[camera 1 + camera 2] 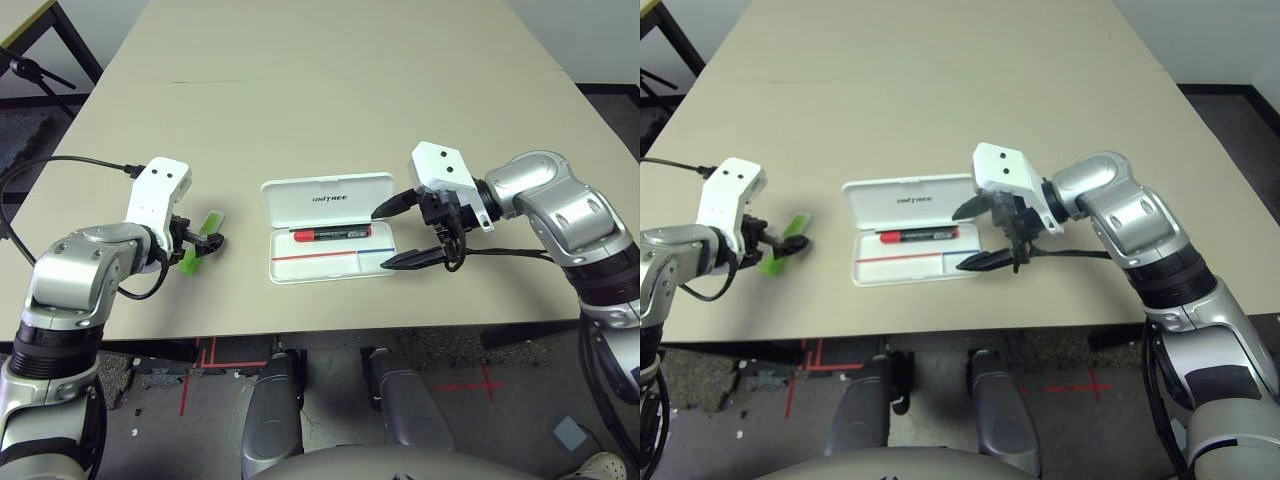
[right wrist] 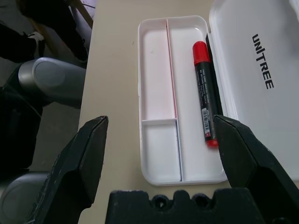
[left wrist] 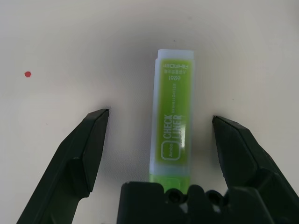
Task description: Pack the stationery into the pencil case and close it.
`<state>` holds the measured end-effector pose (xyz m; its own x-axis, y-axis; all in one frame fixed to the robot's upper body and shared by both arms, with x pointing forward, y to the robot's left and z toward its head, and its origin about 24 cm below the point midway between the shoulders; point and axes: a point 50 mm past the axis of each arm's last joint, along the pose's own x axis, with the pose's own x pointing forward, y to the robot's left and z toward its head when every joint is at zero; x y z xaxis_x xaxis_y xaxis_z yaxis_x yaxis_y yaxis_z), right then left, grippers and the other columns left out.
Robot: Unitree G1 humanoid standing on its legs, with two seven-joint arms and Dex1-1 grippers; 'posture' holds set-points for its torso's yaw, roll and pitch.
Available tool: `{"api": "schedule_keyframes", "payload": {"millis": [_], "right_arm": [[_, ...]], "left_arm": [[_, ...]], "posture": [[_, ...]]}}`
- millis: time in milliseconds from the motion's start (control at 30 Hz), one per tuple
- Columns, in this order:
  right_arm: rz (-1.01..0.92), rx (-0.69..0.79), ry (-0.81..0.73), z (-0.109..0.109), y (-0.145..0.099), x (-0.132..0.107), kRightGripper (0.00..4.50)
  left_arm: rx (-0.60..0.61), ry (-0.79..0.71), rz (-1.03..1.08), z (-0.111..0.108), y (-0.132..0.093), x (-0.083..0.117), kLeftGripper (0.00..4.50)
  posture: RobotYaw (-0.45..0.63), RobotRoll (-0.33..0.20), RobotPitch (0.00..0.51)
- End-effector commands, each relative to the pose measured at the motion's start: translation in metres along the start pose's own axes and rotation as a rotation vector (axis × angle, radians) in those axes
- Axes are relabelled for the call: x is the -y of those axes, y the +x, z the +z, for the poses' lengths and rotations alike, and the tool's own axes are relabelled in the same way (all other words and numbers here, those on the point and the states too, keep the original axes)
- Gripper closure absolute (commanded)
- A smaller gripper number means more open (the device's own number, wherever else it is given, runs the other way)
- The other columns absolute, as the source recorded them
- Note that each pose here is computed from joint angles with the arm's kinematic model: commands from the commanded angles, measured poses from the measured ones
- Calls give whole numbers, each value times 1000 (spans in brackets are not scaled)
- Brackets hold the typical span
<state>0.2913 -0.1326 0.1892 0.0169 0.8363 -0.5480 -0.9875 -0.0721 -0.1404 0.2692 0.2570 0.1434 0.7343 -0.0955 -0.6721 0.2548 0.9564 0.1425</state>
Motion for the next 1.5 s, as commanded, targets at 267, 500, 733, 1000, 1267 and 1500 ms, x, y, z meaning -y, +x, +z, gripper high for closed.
{"api": "schedule_keyframes", "payload": {"millis": [267, 500, 733, 1000, 1267, 1500], "right_arm": [[-18, 14, -7, 3, -5, -2, 0], [-27, 12, -9, 2, -4, -1, 0], [-40, 16, 0, 1, -7, 0, 0], [-56, -5, 29, -7, -14, -3, 0], [-82, -33, 55, -15, -21, -4, 0], [-114, -66, 91, -24, -30, -6, 0]], "left_arm": [[-51, -5, -52, -12, 2, 1, 3237], [-41, 164, -73, -11, -16, 0, 3421], [119, 540, -369, -8, -47, 23, 3421], [205, 690, -462, 13, -64, 36, 3421], [301, 802, -597, 36, -60, 66, 3421], [314, 888, -729, 43, -39, 97, 3421]], "posture": [[-52, 0, 213], [-49, 0, 214], [-34, 0, 212], [-34, 0, 209], [-46, 0, 202], [-61, 0, 198]]}}
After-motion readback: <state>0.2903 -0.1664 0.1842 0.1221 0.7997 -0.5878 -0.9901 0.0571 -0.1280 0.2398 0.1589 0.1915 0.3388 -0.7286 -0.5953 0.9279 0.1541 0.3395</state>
